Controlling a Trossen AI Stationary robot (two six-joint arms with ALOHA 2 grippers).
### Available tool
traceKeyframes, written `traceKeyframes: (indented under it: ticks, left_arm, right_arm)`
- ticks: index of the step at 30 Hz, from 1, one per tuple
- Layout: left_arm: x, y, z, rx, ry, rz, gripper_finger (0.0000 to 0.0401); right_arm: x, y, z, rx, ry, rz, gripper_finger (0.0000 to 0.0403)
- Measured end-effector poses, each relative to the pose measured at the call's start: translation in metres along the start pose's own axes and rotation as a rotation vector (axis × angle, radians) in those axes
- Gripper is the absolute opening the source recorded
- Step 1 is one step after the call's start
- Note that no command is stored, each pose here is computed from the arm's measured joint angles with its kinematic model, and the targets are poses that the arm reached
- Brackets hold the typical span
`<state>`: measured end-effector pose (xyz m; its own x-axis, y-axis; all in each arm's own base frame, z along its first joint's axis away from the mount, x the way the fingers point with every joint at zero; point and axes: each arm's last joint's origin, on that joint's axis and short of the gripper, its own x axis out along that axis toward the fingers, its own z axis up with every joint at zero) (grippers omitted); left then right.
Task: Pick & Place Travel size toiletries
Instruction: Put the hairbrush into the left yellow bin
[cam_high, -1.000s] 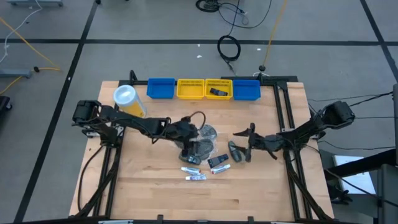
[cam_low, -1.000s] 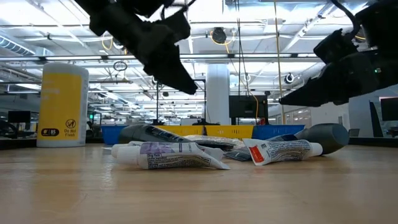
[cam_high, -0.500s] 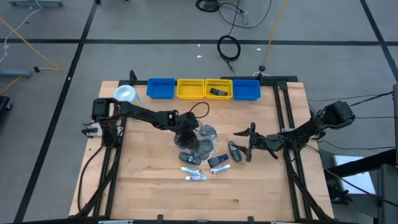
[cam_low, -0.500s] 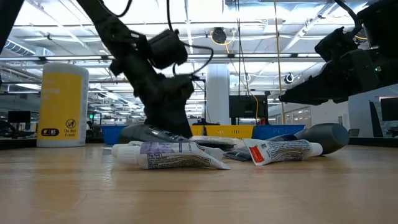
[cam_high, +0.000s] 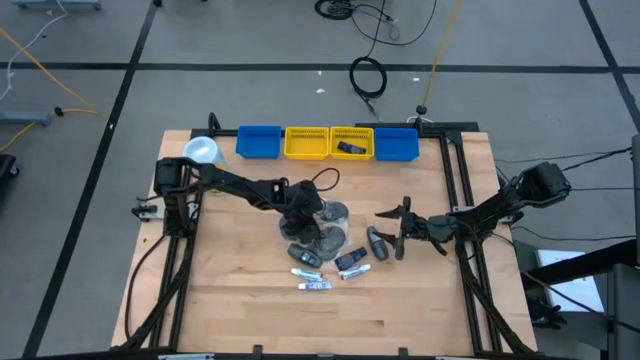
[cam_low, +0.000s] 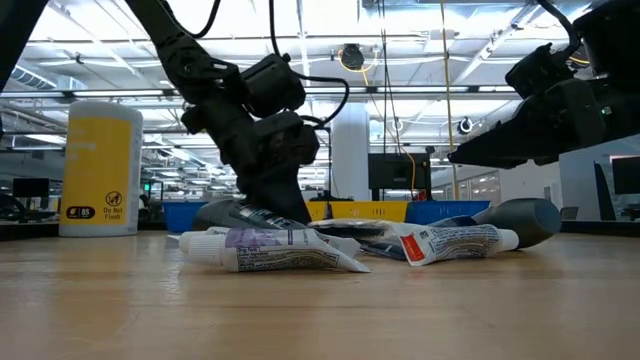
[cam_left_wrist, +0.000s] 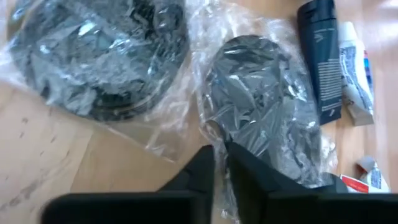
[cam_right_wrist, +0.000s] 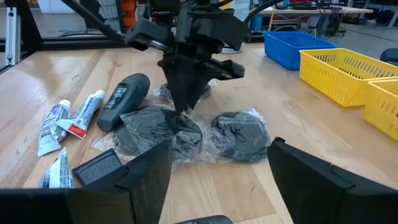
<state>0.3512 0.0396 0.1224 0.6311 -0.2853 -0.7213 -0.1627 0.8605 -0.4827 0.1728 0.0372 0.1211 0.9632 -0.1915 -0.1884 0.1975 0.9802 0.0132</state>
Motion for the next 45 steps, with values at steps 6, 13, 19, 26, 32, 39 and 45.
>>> traceKeyframes:
  ticks: [6, 13, 19, 26, 32, 39, 45]
  left_arm:
    - [0.000, -0.001, 0.001, 0.047, -0.006, -0.015, 0.0008]
    - [-0.025, -0.015, 0.012, 0.154, -0.077, -0.013, 0.0001]
    - [-0.071, -0.033, 0.020, 0.287, -0.174, 0.189, 0.0001]
    - [-0.119, -0.034, 0.029, 0.488, -0.280, 0.573, 0.0001]
    - [-0.146, 0.002, 0.041, 0.683, -0.227, 0.822, 0.0000]
    - [-0.173, 0.054, 0.054, 0.782, -0.211, 0.934, 0.0000]
    - [-0.174, 0.096, 0.053, 0.756, -0.230, 0.802, 0.0000]
  right_arm:
    - [0.000, 0.000, 0.000, 0.000, 0.000, -0.001, 0.0256]
    - [0.000, 0.000, 0.000, 0.000, 0.000, -0.001, 0.0256]
    - [0.000, 0.000, 0.000, 0.001, -0.001, -0.001, 0.0256]
    - [0.001, -0.001, 0.001, 0.004, -0.002, -0.011, 0.0256]
    - [0.001, -0.003, 0.001, 0.015, -0.002, -0.019, 0.0256]
    - [0.001, -0.003, 0.001, 0.015, -0.002, -0.018, 0.0256]
    - [0.001, -0.003, 0.001, 0.018, -0.008, -0.018, 0.0256]
